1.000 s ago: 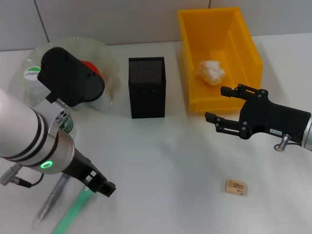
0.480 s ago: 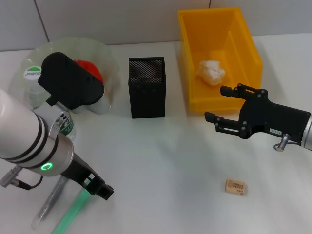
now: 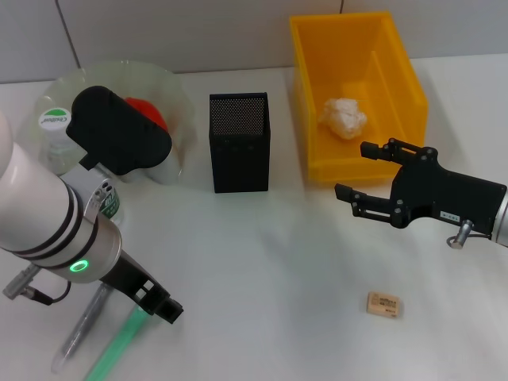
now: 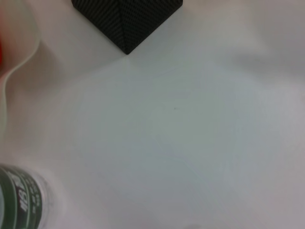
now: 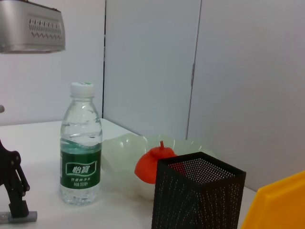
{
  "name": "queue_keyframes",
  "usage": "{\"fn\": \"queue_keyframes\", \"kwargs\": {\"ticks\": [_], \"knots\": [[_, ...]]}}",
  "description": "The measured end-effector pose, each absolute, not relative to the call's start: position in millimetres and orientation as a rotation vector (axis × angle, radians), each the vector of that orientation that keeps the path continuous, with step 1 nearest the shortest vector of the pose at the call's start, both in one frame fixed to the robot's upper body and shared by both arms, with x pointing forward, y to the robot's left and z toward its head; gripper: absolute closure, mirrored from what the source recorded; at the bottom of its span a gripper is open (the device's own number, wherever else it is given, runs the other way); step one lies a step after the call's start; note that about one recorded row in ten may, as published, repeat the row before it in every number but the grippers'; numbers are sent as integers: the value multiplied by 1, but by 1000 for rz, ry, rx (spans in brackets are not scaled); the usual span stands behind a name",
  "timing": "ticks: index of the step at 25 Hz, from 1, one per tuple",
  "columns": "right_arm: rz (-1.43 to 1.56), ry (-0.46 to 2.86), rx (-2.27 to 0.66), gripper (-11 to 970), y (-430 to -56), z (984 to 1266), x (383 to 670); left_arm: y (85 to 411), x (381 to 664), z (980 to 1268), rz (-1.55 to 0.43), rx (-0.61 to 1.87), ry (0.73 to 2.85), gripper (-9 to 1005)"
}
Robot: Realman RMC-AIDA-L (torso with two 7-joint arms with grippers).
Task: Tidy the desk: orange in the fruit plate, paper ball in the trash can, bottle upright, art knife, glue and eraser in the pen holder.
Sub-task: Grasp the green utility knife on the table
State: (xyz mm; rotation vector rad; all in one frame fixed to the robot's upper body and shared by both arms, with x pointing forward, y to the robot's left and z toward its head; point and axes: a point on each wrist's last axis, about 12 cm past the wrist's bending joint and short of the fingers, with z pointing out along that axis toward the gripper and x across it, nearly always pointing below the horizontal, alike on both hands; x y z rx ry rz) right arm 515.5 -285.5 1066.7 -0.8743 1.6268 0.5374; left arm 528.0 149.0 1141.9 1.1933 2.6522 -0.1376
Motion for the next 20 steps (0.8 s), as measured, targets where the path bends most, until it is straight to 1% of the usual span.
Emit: {"fn": "queue_keyframes", "kwargs": {"ticks": [11,20], "knots": [[530,1622,-882,190,-285,1067,516,152,531,1144,-139,1174,2669,189],[532,1625,-880,190,-285,1066,516,148,536,1144,-114,1208,2699,190]]}}
